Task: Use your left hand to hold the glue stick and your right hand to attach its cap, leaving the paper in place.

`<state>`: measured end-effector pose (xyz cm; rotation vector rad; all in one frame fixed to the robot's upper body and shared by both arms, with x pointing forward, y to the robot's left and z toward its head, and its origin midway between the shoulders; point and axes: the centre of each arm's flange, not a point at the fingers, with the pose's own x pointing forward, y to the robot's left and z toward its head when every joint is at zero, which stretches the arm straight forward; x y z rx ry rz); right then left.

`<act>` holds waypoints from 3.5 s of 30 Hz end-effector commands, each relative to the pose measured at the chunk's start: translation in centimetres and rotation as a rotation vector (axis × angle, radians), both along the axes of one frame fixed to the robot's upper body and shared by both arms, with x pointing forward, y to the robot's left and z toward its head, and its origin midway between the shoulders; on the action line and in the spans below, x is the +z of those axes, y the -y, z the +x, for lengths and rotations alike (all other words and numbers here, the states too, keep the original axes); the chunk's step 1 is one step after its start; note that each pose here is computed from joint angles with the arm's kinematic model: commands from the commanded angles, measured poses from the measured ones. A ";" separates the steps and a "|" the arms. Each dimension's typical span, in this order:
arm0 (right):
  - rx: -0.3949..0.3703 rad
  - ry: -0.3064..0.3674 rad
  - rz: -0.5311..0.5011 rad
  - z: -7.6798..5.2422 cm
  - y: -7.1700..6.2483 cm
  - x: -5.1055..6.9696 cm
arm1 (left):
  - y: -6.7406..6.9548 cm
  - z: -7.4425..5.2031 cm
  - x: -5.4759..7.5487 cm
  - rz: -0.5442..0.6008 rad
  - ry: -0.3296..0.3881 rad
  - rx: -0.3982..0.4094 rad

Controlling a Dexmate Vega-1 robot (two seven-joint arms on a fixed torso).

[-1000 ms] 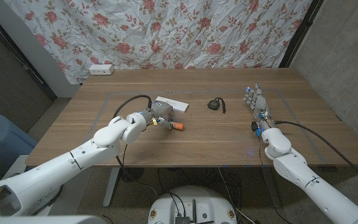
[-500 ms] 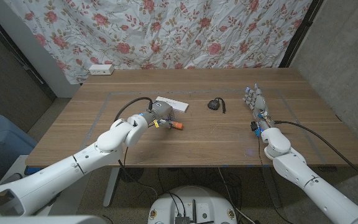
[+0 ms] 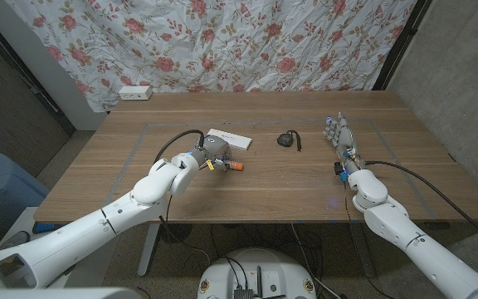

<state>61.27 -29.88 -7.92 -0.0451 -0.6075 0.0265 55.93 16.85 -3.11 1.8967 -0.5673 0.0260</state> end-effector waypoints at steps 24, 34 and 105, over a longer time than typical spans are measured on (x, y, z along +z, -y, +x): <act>0.002 -0.011 -0.007 0.1 -0.4 -0.2 | 0.1 -0.6 -0.2 -0.012 -0.005 0.102; 0.014 -0.010 -0.017 -0.1 -0.5 -0.4 | -0.1 -0.9 0.1 -0.025 -0.080 0.137; 0.064 0.049 0.022 1.5 -1.5 1.0 | -9.4 3.2 1.8 -1.102 -0.034 -0.182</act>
